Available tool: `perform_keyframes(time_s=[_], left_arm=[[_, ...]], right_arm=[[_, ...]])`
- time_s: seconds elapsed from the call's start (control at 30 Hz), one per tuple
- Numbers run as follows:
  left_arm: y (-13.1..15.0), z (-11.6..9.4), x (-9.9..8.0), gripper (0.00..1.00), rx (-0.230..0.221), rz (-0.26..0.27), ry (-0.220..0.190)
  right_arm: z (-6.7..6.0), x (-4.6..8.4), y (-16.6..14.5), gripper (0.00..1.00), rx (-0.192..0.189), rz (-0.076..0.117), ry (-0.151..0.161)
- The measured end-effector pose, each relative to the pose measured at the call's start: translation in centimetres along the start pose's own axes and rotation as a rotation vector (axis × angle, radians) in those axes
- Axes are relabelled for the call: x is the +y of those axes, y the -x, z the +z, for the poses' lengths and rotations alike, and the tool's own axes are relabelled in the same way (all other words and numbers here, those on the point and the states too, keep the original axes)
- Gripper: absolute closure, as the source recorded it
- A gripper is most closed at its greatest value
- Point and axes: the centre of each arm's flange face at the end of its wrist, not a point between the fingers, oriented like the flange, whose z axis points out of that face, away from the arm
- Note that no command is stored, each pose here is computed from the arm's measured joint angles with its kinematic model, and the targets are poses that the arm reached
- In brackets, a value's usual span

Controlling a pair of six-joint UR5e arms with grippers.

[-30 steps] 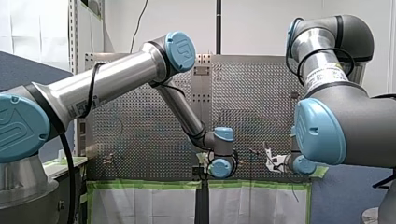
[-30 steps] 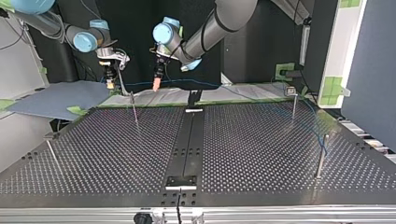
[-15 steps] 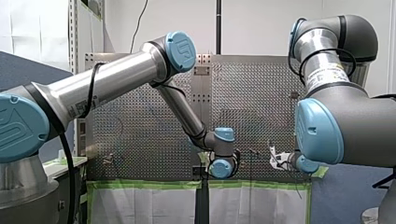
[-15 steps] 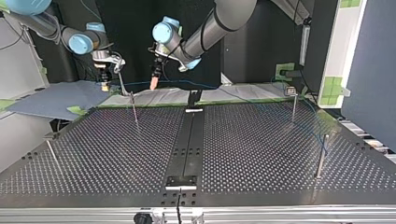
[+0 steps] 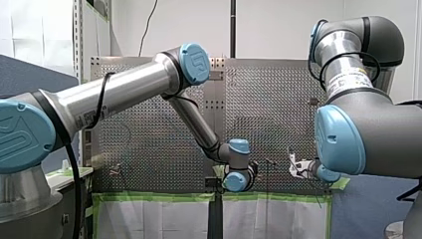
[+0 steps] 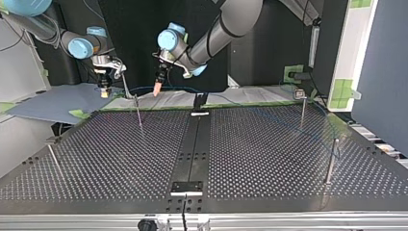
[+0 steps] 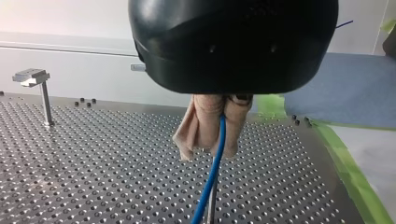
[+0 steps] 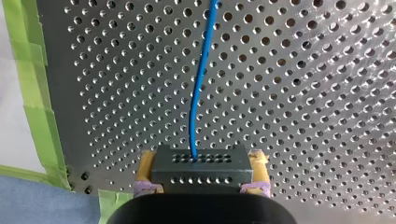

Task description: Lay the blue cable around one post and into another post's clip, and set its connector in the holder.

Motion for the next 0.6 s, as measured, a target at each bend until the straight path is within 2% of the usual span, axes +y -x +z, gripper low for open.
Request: perform_keyframes(time_s=[0.3, 0.6], left_arm=[[0.7, 1.5, 1.0, 1.00, -0.015, -0.036, 0.019], [-0.1, 2.4, 3.0, 1.00, -0.008, -0.032, 0.043]], right_arm=[[0.5, 0.7, -0.3, 1.00, 0.007, -0.001, 0.016], [0.7, 1.5, -0.3, 1.00, 0.009, 0.000, 0.039]])
